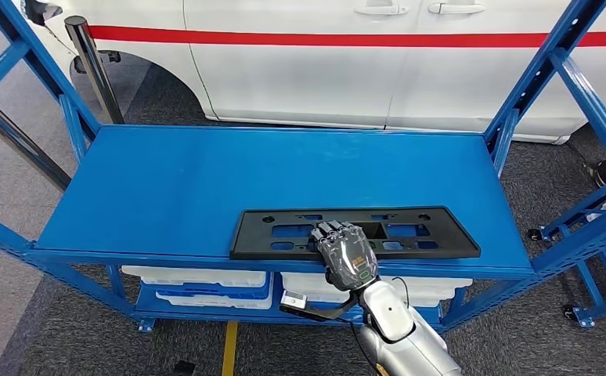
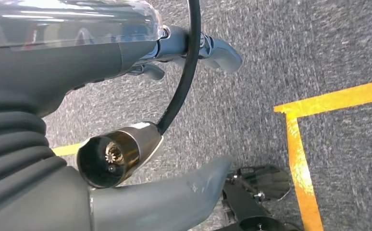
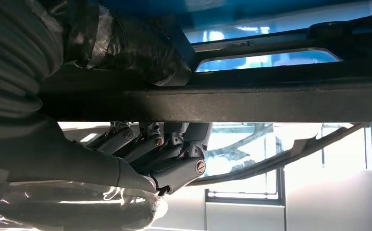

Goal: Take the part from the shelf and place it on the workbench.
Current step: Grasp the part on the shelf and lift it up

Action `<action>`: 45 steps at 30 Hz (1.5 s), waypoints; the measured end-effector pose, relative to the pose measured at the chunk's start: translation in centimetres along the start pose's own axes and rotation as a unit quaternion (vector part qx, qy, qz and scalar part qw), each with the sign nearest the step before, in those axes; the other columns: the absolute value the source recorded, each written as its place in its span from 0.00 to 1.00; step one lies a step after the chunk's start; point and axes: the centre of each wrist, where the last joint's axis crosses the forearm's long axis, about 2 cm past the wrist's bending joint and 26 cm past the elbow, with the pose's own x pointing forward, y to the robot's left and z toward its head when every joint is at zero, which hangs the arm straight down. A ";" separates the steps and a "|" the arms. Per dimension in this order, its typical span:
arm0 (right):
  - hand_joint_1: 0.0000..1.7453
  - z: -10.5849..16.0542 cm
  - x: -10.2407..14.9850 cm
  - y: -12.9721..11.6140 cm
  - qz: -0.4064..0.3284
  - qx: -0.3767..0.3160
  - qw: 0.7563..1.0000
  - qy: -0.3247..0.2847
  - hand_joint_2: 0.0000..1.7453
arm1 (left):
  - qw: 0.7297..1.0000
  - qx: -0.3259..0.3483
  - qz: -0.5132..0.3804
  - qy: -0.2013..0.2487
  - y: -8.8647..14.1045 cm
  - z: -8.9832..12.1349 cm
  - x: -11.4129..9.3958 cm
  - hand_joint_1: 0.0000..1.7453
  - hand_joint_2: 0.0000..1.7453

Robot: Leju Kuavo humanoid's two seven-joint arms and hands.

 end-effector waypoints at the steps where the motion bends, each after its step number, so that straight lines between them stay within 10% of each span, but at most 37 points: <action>1: 1.00 0.0 0.0 0.0 0.002 -0.003 1.000 -0.001 1.00 | 1.000 0.001 0.000 -0.001 0.0 0.0 0.0 0.00 1.00; 26: 1.00 -0.8 3.0 -10.8 0.076 -0.274 0.954 -0.098 1.00 | 0.999 0.009 -0.031 -0.004 -0.1 0.0 0.5 0.00 1.00; 45: 1.00 0.0 3.6 -11.6 0.065 -0.290 0.949 -0.101 1.00 | 0.999 0.009 -0.036 -0.003 -0.1 -0.1 0.6 0.00 1.00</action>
